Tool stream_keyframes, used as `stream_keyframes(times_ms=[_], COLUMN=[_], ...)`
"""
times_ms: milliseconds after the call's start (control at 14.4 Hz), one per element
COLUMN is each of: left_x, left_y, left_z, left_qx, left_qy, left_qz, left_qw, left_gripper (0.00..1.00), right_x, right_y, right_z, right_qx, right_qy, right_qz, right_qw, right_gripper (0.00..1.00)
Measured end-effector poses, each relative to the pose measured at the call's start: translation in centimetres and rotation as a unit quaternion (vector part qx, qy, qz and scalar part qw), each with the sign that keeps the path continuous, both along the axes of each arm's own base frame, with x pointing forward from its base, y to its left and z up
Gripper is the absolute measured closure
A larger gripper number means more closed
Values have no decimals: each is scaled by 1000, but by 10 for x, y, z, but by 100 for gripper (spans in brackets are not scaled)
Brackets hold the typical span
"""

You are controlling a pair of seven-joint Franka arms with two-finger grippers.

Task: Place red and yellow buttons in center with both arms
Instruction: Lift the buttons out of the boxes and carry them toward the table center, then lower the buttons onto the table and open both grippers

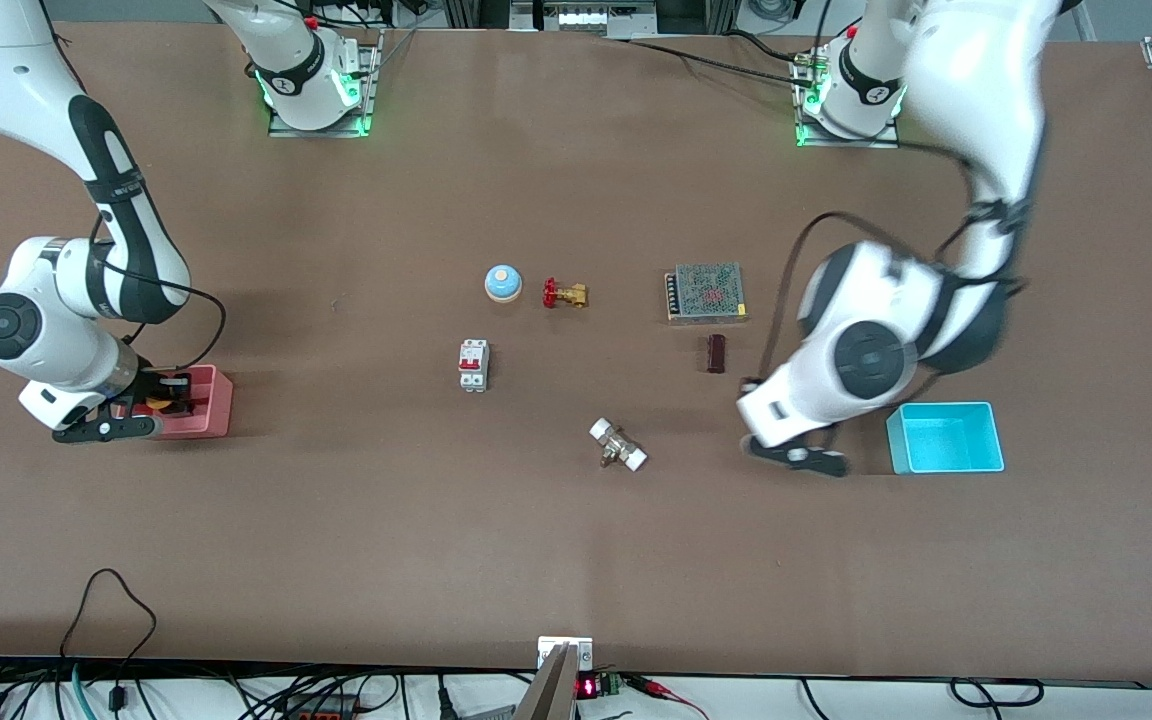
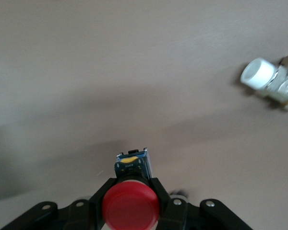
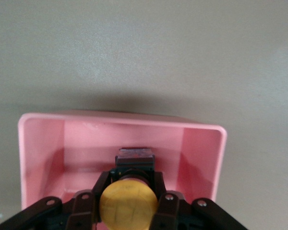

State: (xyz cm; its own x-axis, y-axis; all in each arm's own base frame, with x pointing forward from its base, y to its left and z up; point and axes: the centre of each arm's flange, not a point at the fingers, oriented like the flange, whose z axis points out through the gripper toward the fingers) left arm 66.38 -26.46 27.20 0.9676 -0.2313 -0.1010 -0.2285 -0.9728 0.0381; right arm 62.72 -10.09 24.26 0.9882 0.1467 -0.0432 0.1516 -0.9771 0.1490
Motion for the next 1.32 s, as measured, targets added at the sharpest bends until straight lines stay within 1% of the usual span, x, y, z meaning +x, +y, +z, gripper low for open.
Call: stream_keyframes(times_ms=[138, 208, 346, 415, 554, 623, 692, 762, 900, 1038, 1108, 1315], left_x=[-5, -8, -12, -13, -12, -12, -11, -11, -11, -10, -10, 2], left_y=[-18, -25, -39, -42, -43, -42, -40, -40, -40, -40, -40, -35], left_z=[-40, -53, -61, -59, -58, -59, -59, -59, -59, -58, -57, -37], left_qx=[-4, -1, -1, -2, -2, -1, 0, 0, 0, -1, -1, -7], left_qy=[6, 10, 6, 3, 1, 1, 0, 0, 0, 0, -1, -19], left_qz=[2, 3, 6, 6, 6, 7, 8, 9, 9, 10, 11, 17], left_qw=[1000, 1000, 1000, 1000, 1000, 1000, 1000, 1000, 1000, 1000, 1000, 1000], left_gripper=[65, 65, 65, 65, 65, 60, 52, 42, 25, 6, 0, 0], right_x=[-1, -4, -10, -13, -18, -22, -26, -29, -32, -29, -28, -27], right_y=[10, 23, 61, 84, 142, 173, 197, 215, 235, 239, 239, 239], right_z=[40, 63, 100, 110, 112, 106, 97, 87, 63, 39, 27, -4], right_qx=[0, 8, 36, 43, 45, 43, 42, 42, 44, 43, 42, 36], right_qy=[13, 19, 25, 28, 29, 31, 34, 35, 33, 29, 28, 34], right_qz=[0, 0, -9, -21, -53, -64, -70, -75, -81, -73, -68, -57], right_qw=[1000, 1000, 999, 998, 997, 997, 996, 996, 995, 996, 996, 997], right_gripper=[60, 60, 60, 60, 60, 60, 60, 60, 60, 60, 60, 60])
